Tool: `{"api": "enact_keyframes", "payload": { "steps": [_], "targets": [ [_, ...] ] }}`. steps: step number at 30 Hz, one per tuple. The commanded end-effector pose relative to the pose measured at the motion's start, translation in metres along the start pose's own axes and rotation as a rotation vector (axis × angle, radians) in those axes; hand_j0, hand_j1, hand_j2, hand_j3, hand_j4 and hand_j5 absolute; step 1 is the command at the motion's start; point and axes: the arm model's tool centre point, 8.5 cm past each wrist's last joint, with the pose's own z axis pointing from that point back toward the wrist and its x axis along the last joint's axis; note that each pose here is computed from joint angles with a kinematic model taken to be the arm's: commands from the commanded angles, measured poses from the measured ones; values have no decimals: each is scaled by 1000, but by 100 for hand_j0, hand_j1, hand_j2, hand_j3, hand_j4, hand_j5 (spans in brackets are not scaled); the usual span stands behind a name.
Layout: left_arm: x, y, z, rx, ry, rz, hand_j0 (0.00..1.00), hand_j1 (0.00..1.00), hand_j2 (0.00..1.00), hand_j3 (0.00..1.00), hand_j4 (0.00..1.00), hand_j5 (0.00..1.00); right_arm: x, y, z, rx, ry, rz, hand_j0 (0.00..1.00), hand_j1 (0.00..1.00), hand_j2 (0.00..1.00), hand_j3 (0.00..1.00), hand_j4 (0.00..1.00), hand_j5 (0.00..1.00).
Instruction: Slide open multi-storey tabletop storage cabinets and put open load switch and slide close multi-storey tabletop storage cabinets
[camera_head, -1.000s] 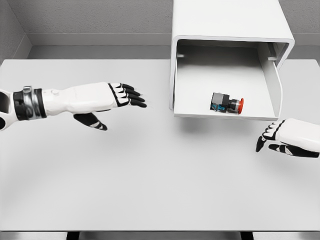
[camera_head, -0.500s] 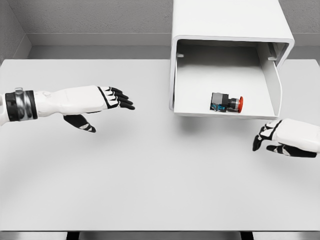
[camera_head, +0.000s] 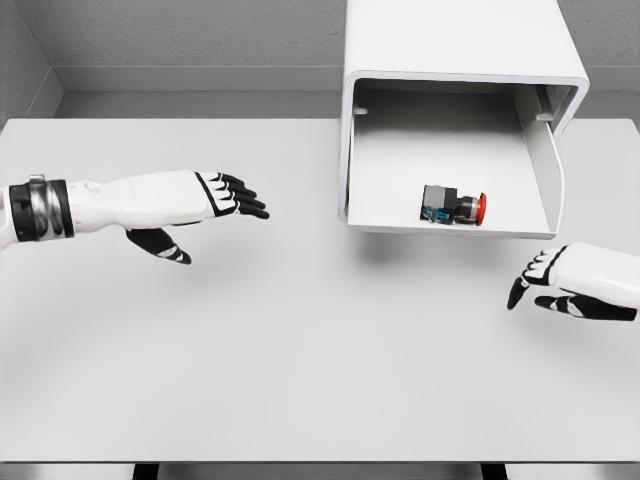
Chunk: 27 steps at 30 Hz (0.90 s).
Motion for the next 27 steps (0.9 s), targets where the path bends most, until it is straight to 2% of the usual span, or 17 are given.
{"api": "enact_keyframes", "payload": {
  "steps": [1, 3, 5, 11, 19, 22, 25, 27],
  "targets": [
    [0, 0, 0, 3, -1, 8, 100, 100, 100, 100, 100, 100, 0, -2, 1, -7, 0, -5, 53, 53, 53, 53, 53, 53],
    [0, 0, 0, 4, -1, 6, 100, 100, 100, 100, 100, 100, 0, -6, 4, -16, 5, 3, 53, 53, 53, 53, 53, 53],
    [0, 0, 0, 4, 0, 7, 100, 100, 100, 100, 100, 100, -2, -20, 14, -49, 18, 15, 53, 53, 53, 53, 53, 53],
    [-1, 0, 0, 2, 0, 9, 100, 100, 100, 100, 100, 100, -2, -33, 23, -99, 21, 11, 53, 53, 53, 53, 53, 53],
    [-1, 0, 1, 3, 2, 9, 100, 100, 100, 100, 100, 100, -1, -22, 17, -79, 6, -15, 54, 54, 54, 54, 54, 54],
    [-1, 0, 0, 3, 0, 10, 100, 100, 100, 100, 100, 100, -1, -1, 15, -38, 4, -60, 56, 56, 56, 56, 56, 56],
    [-1, 0, 1, 4, 0, 9, 100, 100, 100, 100, 100, 100, 1, -7, 7, -42, -15, -42, 55, 55, 55, 55, 55, 55],
    [-1, 0, 1, 3, 2, 9, 100, 100, 100, 100, 100, 100, 6, -6, -14, -10, -68, -33, 55, 55, 55, 55, 55, 55]
  ]
}}
